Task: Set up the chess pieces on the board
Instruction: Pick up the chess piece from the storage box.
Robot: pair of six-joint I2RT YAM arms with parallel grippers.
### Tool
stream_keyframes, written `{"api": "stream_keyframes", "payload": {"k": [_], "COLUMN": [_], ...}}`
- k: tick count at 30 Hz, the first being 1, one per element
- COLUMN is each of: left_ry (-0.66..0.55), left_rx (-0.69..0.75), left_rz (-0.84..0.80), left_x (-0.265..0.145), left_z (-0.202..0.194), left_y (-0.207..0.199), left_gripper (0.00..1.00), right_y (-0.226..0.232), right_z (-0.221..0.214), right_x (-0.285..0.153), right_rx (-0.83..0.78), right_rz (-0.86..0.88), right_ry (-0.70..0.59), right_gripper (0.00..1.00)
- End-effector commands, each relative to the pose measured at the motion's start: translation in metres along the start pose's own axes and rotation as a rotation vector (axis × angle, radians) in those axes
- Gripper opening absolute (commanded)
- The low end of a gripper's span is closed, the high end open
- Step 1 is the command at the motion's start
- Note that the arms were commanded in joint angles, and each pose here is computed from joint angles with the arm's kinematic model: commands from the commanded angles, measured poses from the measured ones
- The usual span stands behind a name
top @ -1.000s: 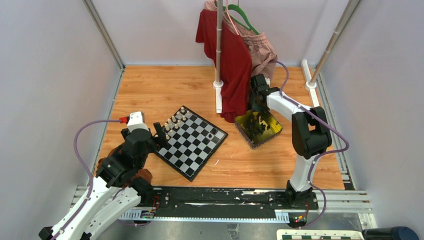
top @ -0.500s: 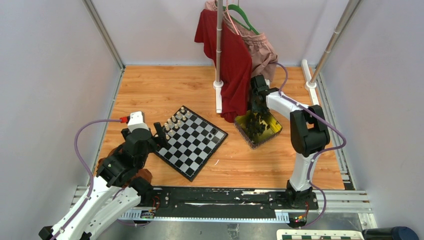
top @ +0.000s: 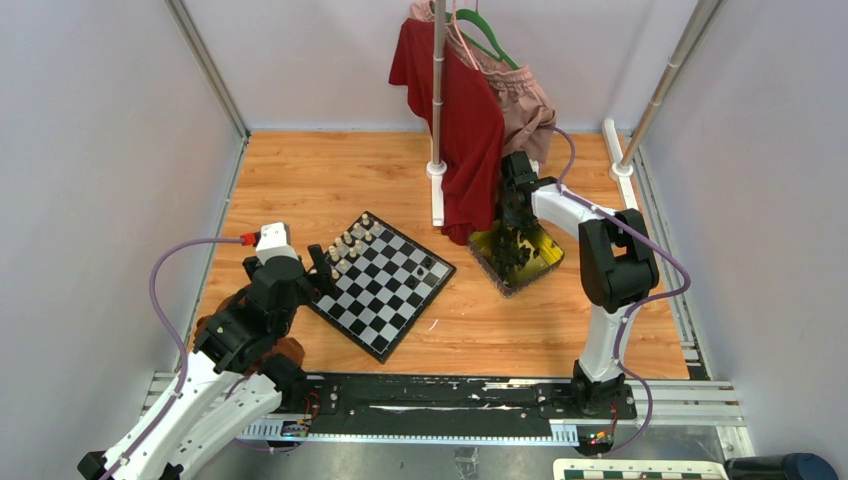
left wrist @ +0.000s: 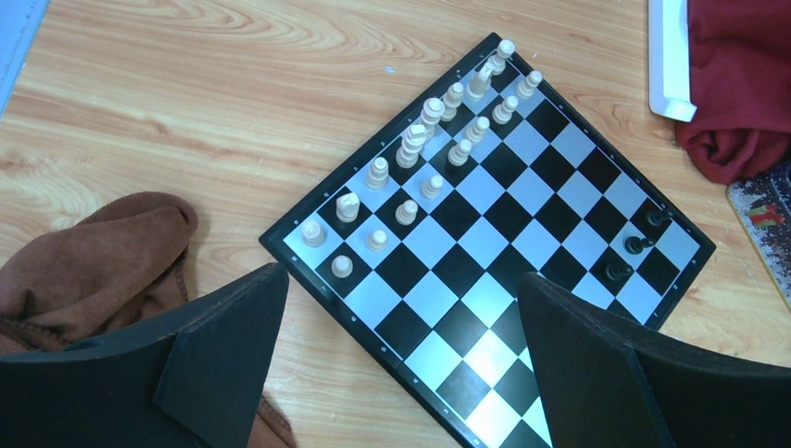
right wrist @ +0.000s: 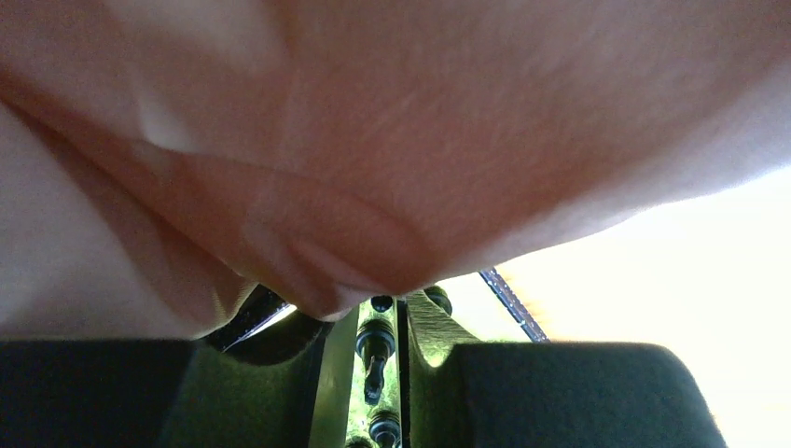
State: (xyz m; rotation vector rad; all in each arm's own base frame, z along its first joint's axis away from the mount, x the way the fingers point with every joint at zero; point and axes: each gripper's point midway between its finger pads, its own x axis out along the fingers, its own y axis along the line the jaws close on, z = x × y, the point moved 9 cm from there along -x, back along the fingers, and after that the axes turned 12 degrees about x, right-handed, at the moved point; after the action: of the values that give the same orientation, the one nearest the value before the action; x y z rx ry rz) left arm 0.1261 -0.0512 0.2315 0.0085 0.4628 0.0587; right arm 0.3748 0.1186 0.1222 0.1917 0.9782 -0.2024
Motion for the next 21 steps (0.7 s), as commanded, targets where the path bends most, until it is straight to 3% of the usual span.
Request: {"api": "stream_keyframes", "payload": {"k": [1, 10, 16, 21], "left_ry": [-0.002, 0.001, 0.002, -0.003], "left_rx": [0.0, 0.001, 0.002, -0.002], "left_rz": [0.014, 0.01, 0.009, 0.007], "left_x": [0.001, 0.001, 0.0011, 0.0002], "left_z": [-0.0007, -0.0009, -0.0007, -0.0002], "left_y": [-0.0002, -0.0005, -0.0008, -0.0003], "left_gripper": [1.0, 1.0, 1.0, 1.0], "right_y": [-0.0075, -0.0098, -0.0107, -0.01], "right_z": [-0.0076, -0.0122, -0.0109, -0.008], "right_x": [0.0109, 0.0121, 0.0098, 0.0047], "right_rx": [0.022, 0.023, 0.023, 0.024], "right_rz": [-0.021, -0.024, -0.023, -0.015], "right_ry": [0.033, 0.04, 0.035, 0.026], "right_gripper": [0.23, 0.13, 0.0, 0.0]}}
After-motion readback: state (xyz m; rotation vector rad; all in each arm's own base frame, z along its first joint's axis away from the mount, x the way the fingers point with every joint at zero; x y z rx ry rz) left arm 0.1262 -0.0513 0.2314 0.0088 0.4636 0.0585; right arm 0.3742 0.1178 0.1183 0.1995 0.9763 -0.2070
